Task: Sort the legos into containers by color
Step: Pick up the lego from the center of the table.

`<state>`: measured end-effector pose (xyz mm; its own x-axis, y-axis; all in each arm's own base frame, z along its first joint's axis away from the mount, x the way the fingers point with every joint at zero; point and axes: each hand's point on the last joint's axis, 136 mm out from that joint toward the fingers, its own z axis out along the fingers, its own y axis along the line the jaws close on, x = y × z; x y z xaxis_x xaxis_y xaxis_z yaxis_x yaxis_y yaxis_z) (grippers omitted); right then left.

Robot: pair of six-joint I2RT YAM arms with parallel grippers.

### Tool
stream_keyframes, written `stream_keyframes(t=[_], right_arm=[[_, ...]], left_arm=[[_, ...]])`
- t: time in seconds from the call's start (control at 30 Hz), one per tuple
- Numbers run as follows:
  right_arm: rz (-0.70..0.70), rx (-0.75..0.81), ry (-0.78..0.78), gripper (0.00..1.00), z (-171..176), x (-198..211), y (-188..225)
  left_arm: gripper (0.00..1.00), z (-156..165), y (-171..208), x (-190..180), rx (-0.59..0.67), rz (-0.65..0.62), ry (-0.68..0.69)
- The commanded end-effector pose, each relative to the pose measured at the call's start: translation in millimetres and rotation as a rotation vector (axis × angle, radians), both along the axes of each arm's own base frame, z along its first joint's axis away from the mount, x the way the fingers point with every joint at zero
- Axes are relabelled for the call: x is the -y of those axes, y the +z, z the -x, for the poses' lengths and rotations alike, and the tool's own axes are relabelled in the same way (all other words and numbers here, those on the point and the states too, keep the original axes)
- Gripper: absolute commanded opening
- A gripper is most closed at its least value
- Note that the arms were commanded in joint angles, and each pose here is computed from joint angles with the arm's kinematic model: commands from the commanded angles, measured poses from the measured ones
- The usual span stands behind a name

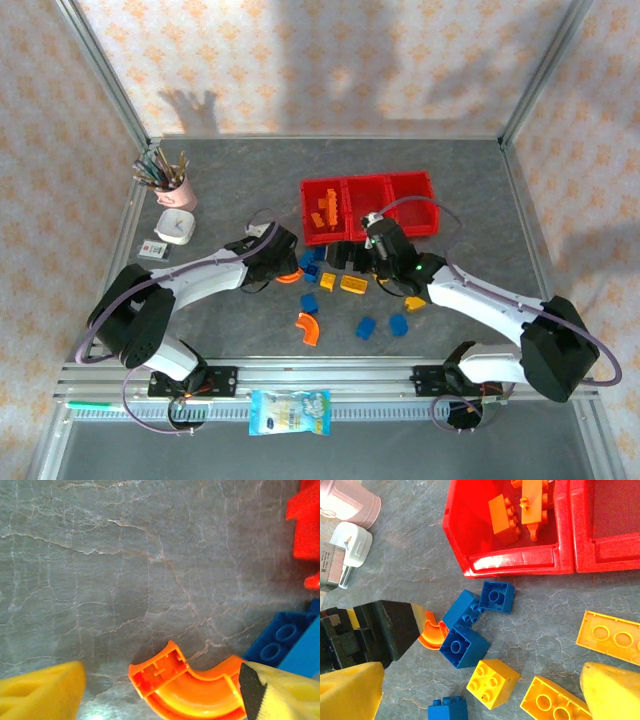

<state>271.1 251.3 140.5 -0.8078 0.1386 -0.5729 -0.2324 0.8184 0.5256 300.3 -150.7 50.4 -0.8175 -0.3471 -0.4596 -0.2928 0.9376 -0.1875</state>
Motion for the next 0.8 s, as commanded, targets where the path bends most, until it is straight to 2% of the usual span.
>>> stream_keyframes(t=[0.0,0.13,0.3,0.53,0.77], right_arm=[[0.014,0.041,-0.006,1.0,-4,1,3],[0.028,0.043,0.018,1.0,-5,-3,1],[0.027,0.05,0.067,1.0,-5,-11,1],[0.031,0.064,0.116,1.0,-8,-21,2],[0.047,0.077,0.127,1.0,-10,-22,1]], left_arm=[[0.79,-11,5,2,0.065,0.134,0.173],[0.73,-9,3,-1,0.072,0.193,0.267],[0.69,-3,3,-17,0.093,0.181,0.355],[0.68,0,-3,-14,0.065,0.198,0.379],[0.67,-3,-9,-3,0.032,0.181,0.345]])
